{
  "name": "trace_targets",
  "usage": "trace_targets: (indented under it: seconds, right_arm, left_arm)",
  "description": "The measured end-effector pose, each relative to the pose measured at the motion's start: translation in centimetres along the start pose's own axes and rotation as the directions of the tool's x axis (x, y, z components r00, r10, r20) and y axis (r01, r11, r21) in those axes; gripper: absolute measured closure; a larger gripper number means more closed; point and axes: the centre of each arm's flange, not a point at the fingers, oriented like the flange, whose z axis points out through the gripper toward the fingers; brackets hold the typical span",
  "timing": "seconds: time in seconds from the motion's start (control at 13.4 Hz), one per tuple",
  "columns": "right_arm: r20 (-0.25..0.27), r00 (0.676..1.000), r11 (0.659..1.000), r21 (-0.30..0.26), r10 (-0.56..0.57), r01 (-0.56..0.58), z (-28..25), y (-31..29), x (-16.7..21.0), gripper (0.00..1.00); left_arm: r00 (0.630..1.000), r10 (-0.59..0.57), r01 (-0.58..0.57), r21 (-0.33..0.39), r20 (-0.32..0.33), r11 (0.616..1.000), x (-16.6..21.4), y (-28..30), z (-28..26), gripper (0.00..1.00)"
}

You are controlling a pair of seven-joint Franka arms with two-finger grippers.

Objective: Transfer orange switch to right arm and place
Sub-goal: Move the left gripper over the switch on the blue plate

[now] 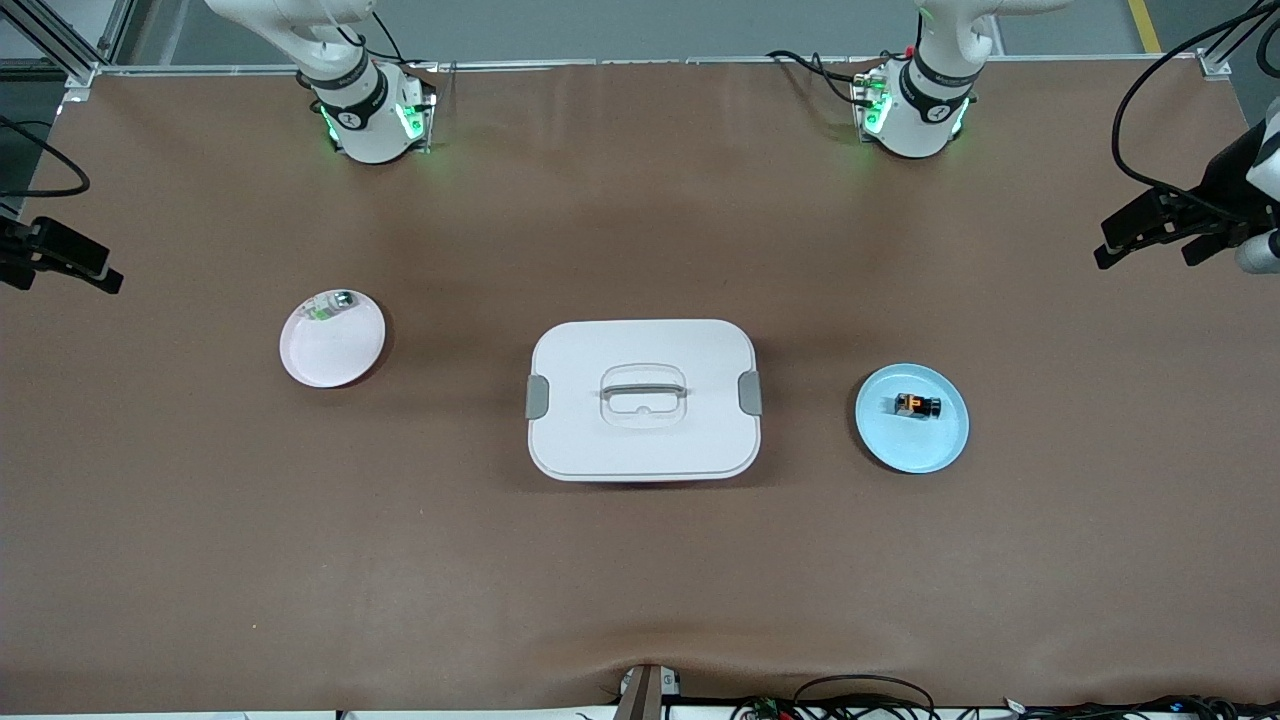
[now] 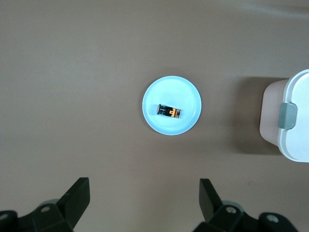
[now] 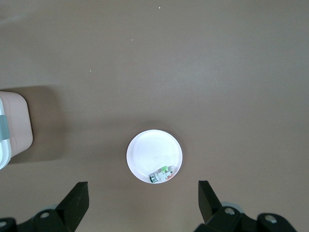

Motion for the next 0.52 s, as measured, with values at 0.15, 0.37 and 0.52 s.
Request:
trace_targets:
  seconds: [0.15, 0.37, 0.52]
  right_arm:
    - [-0.001, 1.000, 1.000, 0.000, 0.002, -0.002, -0.01, 0.11, 0.01, 0.00]
    - [-0.002, 1.000, 1.000, 0.000, 0.003, -0.003, -0.03, 0.15, 0.02, 0.00]
    - [-0.003, 1.000, 1.000, 0.000, 0.004, -0.004, -0.03, 0.20, 0.03, 0.00]
  left_arm:
    - [1.000, 0.000, 0.000, 0.000, 0.000, 1.000, 0.00, 0.00, 0.00, 0.00]
    - [1.000, -0.001, 0.001, 0.000, 0.000, 1.000, 0.00, 0.01, 0.01, 0.00]
    - [1.000, -0.007, 0.007, 0.001, 0.015, 1.000, -0.11, 0.00, 0.21, 0.00]
